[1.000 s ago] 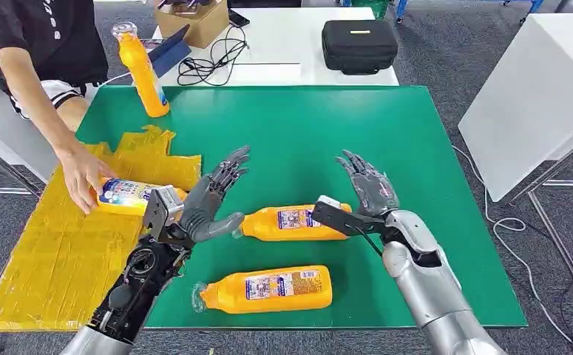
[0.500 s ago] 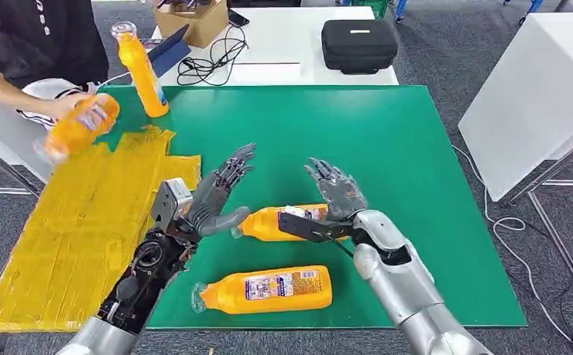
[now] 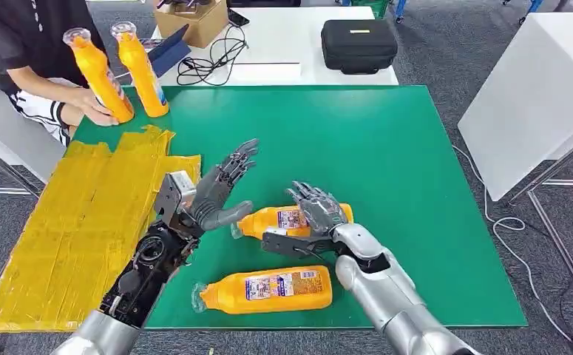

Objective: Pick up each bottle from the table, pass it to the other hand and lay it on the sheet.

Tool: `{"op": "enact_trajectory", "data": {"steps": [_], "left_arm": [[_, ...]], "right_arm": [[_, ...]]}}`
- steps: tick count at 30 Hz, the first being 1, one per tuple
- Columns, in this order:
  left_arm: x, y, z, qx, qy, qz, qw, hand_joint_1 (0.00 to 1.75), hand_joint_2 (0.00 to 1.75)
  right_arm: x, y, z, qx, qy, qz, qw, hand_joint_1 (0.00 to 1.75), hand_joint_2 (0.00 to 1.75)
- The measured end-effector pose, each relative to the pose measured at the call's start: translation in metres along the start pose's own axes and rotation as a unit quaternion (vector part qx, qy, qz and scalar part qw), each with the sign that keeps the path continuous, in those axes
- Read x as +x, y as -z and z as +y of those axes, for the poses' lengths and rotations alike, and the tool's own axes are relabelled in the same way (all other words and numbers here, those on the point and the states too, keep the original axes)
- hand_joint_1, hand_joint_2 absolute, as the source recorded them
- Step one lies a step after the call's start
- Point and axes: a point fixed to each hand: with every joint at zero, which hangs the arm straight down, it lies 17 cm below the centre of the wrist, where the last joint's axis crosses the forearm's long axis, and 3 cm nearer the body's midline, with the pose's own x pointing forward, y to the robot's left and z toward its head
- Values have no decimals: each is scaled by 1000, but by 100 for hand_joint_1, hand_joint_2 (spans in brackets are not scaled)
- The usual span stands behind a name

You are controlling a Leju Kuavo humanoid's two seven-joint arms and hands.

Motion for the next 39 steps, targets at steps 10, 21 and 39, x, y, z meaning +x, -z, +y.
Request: {"op": "enact_trajectory", "data": {"steps": [10, 21, 39], "left_arm": [[-4, 0, -1, 4, -1, 8, 1000, 0, 175], [-11, -2, -1, 3, -5, 18, 1000, 0, 175], [-22, -3, 4, 15, -8, 35, 999, 0, 175]], "right_arm": [[-28, 2, 23, 35, -35, 63, 997, 0, 175], [-50, 2, 28, 60, -67, 103, 991, 0, 175], [-51, 7, 34, 108, -87, 114, 984, 175, 175]]}}
